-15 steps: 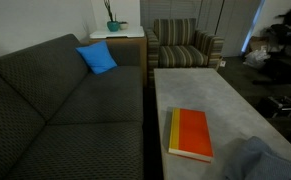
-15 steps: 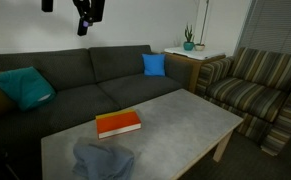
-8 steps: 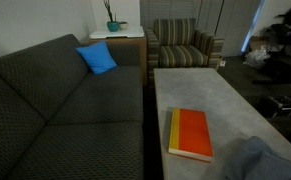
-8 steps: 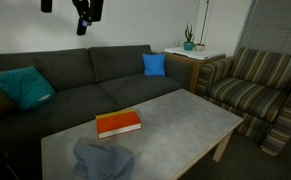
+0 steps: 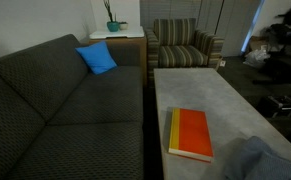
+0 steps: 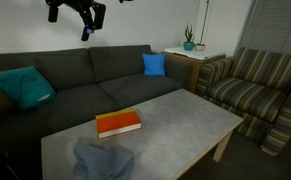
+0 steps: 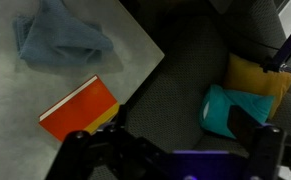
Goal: Move the book to the right slightly
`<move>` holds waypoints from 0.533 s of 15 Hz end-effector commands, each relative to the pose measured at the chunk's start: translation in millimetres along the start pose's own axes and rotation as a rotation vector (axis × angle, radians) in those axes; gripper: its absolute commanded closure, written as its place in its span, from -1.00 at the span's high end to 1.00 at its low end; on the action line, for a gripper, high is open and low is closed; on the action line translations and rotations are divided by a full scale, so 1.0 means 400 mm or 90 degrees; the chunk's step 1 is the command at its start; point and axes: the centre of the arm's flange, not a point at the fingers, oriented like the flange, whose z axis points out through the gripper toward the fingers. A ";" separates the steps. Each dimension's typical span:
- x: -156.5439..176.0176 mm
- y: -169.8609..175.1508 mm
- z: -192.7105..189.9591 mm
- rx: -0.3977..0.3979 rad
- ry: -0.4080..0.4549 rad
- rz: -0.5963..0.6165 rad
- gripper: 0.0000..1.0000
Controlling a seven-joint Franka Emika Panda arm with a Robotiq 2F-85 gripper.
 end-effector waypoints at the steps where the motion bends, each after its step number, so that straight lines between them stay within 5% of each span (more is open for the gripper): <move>1: 0.132 0.029 0.037 0.007 -0.038 -0.042 1.00; 4: 0.213 0.024 0.079 0.022 -0.066 -0.076 1.00; 5: 0.153 -0.009 0.073 0.007 -0.041 -0.053 1.00; 8: 0.198 0.000 0.103 0.018 -0.055 -0.064 1.00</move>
